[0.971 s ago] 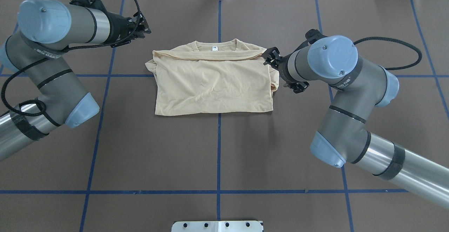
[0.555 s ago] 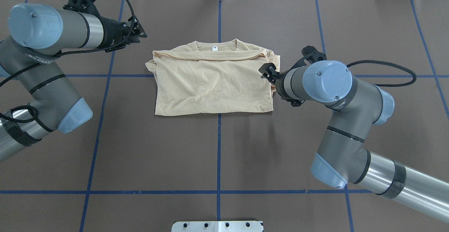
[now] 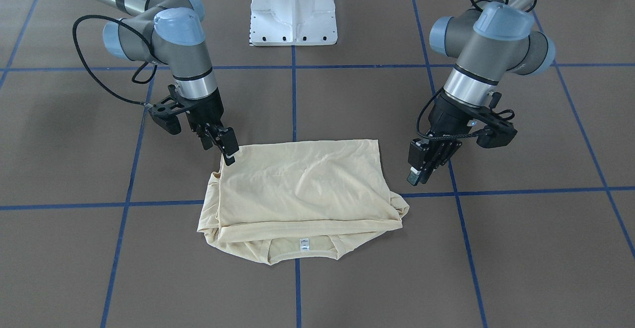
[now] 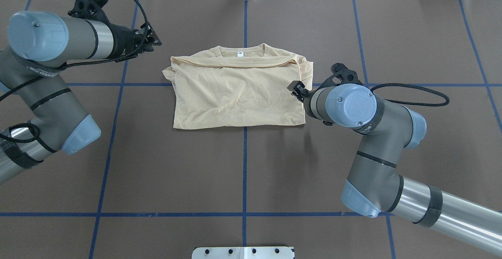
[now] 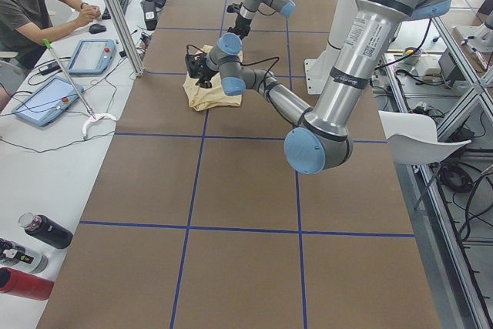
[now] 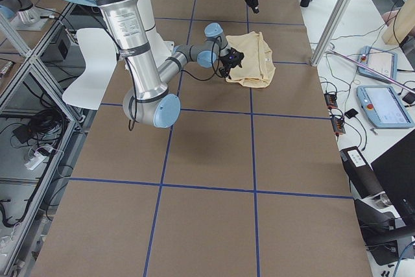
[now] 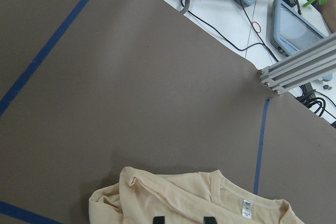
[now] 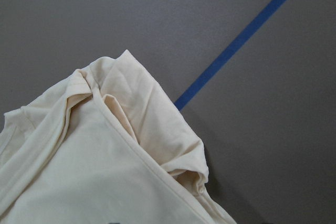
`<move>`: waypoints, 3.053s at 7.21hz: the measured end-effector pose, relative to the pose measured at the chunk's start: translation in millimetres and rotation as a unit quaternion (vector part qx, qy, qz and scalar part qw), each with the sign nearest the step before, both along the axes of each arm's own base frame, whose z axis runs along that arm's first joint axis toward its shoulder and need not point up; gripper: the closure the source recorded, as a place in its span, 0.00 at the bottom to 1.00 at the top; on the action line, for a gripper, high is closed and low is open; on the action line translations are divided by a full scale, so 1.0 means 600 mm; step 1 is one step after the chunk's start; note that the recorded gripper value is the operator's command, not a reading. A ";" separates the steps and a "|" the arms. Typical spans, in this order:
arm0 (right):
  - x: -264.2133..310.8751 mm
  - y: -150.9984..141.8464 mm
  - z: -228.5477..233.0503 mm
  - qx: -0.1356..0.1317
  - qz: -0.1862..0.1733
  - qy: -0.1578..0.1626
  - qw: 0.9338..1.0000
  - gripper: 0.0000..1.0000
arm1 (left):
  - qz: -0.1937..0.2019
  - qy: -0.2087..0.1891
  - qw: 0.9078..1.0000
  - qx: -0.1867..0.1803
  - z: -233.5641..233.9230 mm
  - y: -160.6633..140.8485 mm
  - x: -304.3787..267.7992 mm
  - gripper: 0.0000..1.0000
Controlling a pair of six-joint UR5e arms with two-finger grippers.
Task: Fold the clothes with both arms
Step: 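Lower the right gripper to the folded shirt's corner nearest it while the left gripper waits, then grasp the corner and drag the shirt toward the robot with the right gripper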
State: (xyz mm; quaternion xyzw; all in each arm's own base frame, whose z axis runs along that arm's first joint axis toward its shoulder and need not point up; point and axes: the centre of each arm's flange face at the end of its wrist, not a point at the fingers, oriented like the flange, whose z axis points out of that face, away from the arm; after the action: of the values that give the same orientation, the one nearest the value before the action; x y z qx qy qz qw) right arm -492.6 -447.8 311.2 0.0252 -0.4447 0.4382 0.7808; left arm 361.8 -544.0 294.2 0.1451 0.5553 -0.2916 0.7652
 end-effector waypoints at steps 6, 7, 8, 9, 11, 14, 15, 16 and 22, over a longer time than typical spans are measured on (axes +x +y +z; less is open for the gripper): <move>-0.041 0.042 0.024 -0.044 0.008 -0.009 0.999 0.12 | -0.005 -0.005 1.000 0.000 0.008 0.002 0.003 0.64; -0.043 0.045 0.025 -0.045 0.007 -0.008 0.999 0.19 | -0.005 -0.006 1.000 -0.001 0.011 0.002 0.003 0.64; -0.045 0.047 0.027 -0.046 0.007 -0.008 0.999 0.23 | -0.005 -0.007 1.000 -0.002 0.013 0.002 0.003 0.64; -0.047 0.048 0.030 -0.047 0.006 -0.006 0.999 0.23 | -0.005 -0.007 1.000 -0.002 0.014 0.002 0.003 0.64; -0.052 0.048 0.034 -0.048 0.005 -0.004 0.999 0.63 | -0.005 -0.008 1.000 -0.003 0.017 0.003 0.003 0.64; -0.053 0.049 0.032 -0.047 0.003 -0.006 0.999 1.00 | -0.005 -0.010 1.000 -0.005 0.021 0.002 0.005 0.64; -0.052 0.049 0.031 -0.046 0.002 -0.006 0.999 1.00 | -0.004 -0.011 1.000 -0.006 0.023 0.002 0.006 0.64; -0.049 0.048 0.029 -0.045 0.002 -0.008 0.999 1.00 | -0.003 -0.011 1.000 -0.006 0.024 0.003 0.008 0.64; 0.080 0.178 -0.005 -0.060 -0.043 -0.020 0.997 1.00 | 0.016 0.005 1.000 0.000 -0.003 0.021 0.008 0.64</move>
State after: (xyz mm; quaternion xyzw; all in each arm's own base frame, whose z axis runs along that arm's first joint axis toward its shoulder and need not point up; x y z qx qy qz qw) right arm -444.8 -340.9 308.1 -0.0493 -0.4336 0.4306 0.7900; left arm 366.8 -531.6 292.2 0.1350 0.5617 -0.2802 0.7667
